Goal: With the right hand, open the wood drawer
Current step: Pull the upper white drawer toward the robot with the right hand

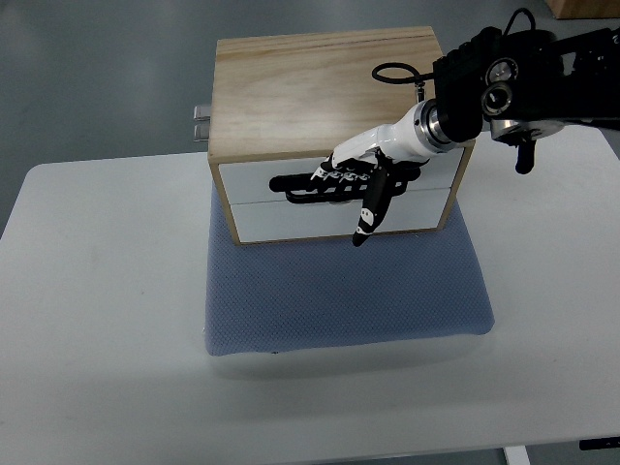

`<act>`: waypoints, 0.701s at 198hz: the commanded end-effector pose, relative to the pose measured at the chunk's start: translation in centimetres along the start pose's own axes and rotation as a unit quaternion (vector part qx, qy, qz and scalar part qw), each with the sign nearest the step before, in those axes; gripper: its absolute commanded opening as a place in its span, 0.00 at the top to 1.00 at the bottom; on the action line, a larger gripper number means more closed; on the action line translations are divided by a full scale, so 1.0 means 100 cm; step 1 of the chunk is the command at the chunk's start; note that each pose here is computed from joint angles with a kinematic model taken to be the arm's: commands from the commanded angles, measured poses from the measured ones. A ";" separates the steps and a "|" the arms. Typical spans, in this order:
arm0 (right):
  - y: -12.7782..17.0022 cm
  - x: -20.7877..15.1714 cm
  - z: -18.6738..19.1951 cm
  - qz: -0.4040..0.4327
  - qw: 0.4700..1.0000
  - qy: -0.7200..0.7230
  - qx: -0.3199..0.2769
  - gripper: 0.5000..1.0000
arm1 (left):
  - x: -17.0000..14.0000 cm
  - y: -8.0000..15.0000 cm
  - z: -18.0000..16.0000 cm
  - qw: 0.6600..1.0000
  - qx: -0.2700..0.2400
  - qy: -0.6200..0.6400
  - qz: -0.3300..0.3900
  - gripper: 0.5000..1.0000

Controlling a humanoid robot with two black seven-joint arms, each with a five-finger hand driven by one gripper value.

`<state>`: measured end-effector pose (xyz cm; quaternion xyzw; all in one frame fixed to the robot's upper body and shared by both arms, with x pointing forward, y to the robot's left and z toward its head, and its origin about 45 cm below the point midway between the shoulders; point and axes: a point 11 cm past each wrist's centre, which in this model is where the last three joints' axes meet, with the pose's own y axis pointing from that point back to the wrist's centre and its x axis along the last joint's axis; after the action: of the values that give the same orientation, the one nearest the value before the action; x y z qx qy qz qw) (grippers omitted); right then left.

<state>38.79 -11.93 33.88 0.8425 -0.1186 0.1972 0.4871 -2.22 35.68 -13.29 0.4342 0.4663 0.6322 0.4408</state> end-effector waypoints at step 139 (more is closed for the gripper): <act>0.019 -0.025 -0.005 -0.091 0.995 0.027 0.009 0.11 | 0.000 0.000 0.000 1.000 0.000 0.000 0.000 0.00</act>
<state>36.11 -12.47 34.42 0.8484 -0.0369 0.1775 0.4974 -2.22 35.68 -13.29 0.4342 0.4663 0.6322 0.4408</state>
